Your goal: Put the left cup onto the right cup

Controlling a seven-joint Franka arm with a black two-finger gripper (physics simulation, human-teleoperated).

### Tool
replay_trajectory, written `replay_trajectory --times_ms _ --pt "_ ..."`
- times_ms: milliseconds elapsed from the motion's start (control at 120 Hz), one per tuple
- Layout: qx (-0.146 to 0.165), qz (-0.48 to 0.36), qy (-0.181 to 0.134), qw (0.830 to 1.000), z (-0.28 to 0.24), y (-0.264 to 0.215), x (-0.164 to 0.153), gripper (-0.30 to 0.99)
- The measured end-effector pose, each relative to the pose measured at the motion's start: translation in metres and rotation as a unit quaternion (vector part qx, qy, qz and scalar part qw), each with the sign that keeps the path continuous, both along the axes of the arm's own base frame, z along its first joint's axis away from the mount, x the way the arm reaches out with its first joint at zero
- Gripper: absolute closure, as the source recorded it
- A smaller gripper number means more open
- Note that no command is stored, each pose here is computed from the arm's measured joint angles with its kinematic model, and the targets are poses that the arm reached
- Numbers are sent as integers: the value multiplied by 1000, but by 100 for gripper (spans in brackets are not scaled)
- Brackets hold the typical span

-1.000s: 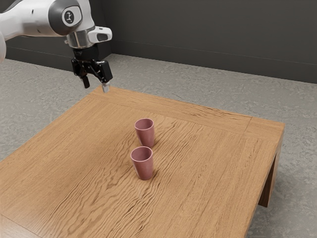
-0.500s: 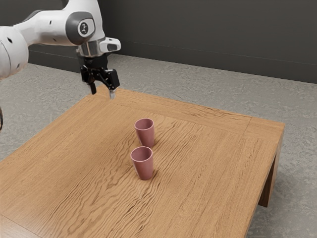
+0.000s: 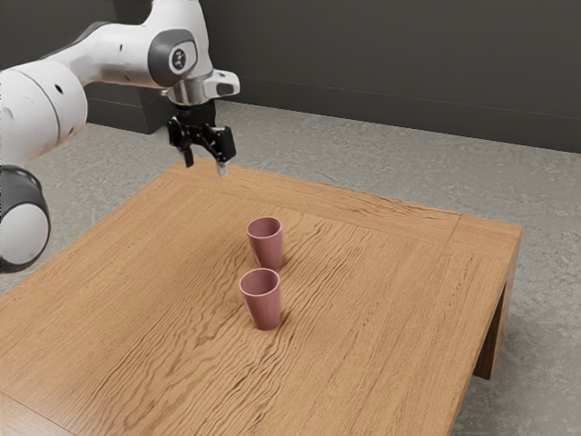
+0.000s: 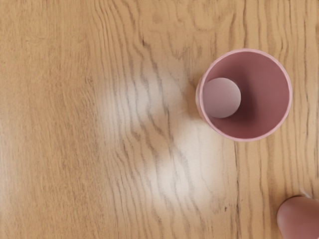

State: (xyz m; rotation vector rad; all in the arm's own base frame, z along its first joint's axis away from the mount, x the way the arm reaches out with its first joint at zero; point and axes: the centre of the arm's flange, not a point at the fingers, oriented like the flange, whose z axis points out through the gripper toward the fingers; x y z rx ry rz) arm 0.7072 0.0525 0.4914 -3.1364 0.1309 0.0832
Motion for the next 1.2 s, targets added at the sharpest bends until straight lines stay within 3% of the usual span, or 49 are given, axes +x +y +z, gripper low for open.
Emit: replay_trajectory --times_ms 600,817,1200 --pt "-9 -37 -14 999 -33 -69 16 0" --pt "-8 -30 -3 1000 -49 -93 15 0" --pt "6 -1 -6 1000 -69 -99 27 0"
